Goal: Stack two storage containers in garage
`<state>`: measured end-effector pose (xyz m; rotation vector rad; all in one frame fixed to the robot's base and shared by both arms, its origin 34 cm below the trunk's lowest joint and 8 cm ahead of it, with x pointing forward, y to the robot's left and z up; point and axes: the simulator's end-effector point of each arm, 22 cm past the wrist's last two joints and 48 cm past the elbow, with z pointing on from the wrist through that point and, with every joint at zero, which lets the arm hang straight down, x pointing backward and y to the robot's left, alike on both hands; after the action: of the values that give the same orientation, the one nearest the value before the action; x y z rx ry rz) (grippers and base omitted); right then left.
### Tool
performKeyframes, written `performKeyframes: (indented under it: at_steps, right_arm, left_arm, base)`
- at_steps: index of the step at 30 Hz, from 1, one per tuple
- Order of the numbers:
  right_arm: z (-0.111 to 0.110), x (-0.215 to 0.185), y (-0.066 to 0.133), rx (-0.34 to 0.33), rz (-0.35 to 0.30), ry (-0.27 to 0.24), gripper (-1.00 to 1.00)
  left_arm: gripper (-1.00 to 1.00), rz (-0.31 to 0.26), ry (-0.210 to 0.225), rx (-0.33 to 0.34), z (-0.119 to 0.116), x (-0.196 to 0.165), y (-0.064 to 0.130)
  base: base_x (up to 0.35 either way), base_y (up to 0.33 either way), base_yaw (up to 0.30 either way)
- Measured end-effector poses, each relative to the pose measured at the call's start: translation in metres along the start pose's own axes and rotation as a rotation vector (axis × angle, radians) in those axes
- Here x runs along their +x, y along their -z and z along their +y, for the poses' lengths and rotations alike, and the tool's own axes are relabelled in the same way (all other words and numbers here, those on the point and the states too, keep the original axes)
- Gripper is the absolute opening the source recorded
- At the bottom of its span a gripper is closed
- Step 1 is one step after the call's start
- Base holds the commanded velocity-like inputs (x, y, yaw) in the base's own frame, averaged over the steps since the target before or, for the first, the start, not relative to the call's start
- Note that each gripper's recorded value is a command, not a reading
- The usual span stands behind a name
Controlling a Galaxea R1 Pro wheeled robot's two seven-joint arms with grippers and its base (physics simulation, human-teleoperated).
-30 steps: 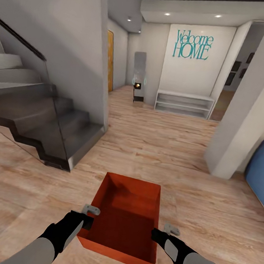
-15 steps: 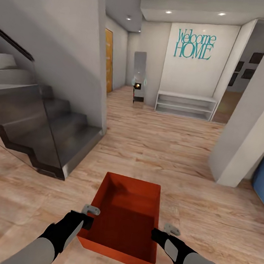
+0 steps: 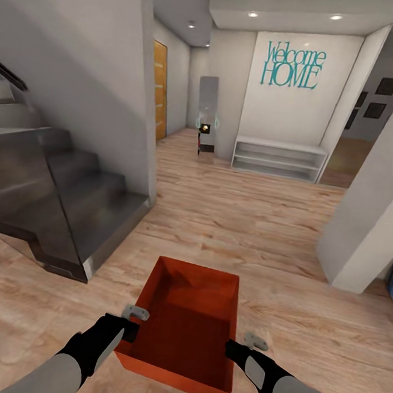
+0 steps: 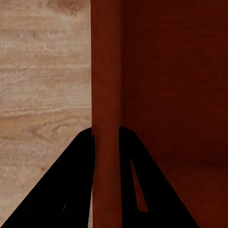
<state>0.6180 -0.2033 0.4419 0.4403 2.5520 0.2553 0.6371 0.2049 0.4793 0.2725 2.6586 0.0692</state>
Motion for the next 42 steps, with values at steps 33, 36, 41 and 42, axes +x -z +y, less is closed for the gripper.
performKeyframes:
  at_steps: [33,36,41,42]
  right_arm:
    - [-0.0002,-0.0002,0.0,0.001,-0.001,0.004,-1.0]
    - [-0.0002,-0.0003,0.0,0.001,-0.001,0.004,-1.0]
    - [0.0015,0.0006,-0.0001,-0.001,0.0,0.003,-1.0]
    - [0.0015,0.0007,-0.0001,0.0,0.0,0.003,-1.0]
  left_arm:
    - [-1.0,0.0,0.0,0.0,0.0,0.0,0.0]
    - [-1.0,0.0,0.0,0.0,0.0,0.0,0.0]
    - [-1.0,0.0,-0.001,0.0,-0.0002,0.0002,0.0]
    - [-1.0,0.001,-0.001,0.0,0.0,0.0003,-0.0001]
  base:
    - [0.341,0.0,0.0]
    - [0.341,0.0,0.0]
    - [0.341,0.0,0.0]
    - [0.341,0.0,0.0]
